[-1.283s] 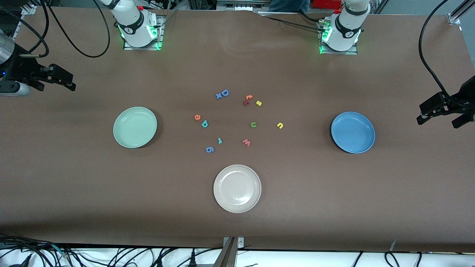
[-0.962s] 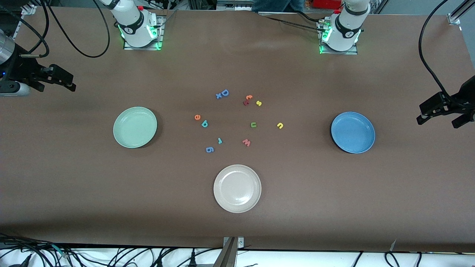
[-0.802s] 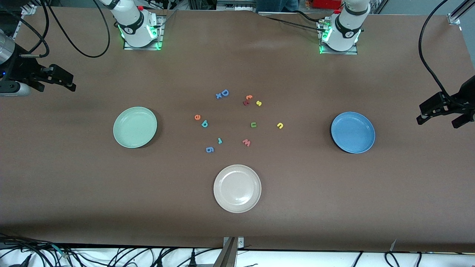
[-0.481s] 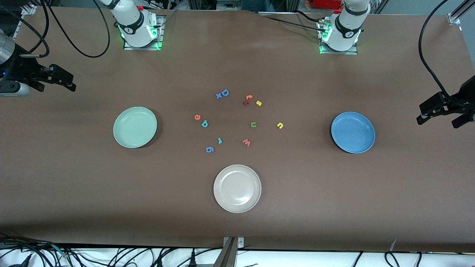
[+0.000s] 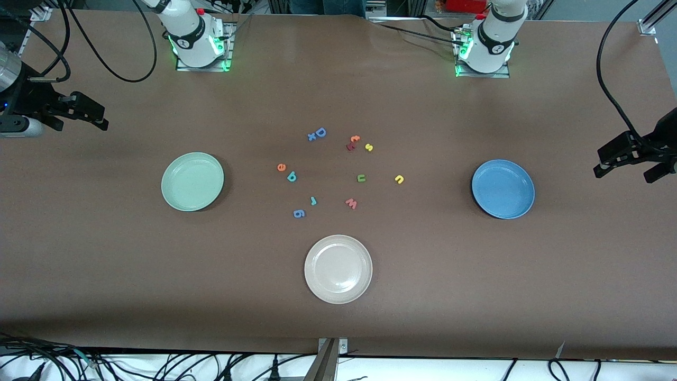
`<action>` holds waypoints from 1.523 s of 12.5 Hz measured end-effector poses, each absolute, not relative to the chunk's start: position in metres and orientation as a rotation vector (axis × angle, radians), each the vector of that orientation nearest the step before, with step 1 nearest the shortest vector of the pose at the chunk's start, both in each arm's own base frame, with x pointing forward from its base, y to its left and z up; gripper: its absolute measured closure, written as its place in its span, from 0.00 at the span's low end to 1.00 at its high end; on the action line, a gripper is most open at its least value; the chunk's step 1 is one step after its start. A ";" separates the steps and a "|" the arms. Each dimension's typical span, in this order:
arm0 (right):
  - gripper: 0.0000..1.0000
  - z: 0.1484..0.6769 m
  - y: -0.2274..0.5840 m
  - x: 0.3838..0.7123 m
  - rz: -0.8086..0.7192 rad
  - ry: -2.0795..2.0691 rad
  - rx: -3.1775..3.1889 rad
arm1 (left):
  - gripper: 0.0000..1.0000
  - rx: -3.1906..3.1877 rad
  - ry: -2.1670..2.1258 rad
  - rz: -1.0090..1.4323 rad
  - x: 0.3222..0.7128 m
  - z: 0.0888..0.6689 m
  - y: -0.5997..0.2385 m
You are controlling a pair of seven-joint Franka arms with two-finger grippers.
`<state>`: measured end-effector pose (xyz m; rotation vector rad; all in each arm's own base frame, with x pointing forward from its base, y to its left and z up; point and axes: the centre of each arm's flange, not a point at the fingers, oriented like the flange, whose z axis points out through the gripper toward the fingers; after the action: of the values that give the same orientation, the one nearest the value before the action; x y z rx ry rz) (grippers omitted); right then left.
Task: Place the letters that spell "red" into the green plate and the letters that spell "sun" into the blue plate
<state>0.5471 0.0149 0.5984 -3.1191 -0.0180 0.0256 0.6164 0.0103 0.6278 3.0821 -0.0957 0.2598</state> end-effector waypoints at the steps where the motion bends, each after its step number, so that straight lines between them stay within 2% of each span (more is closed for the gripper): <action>1: 0.00 0.598 0.016 0.547 0.026 -0.022 -3.119 | 0.00 3.082 -0.096 0.260 0.616 0.628 0.010; 19: 0.00 0.599 0.024 0.547 0.020 -0.051 -3.119 | 0.00 3.082 -0.098 0.260 0.616 0.628 0.009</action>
<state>0.5471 0.0240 0.5987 -3.1192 -0.0514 0.0200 0.6164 0.0094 0.6279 3.0817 -0.0979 0.2599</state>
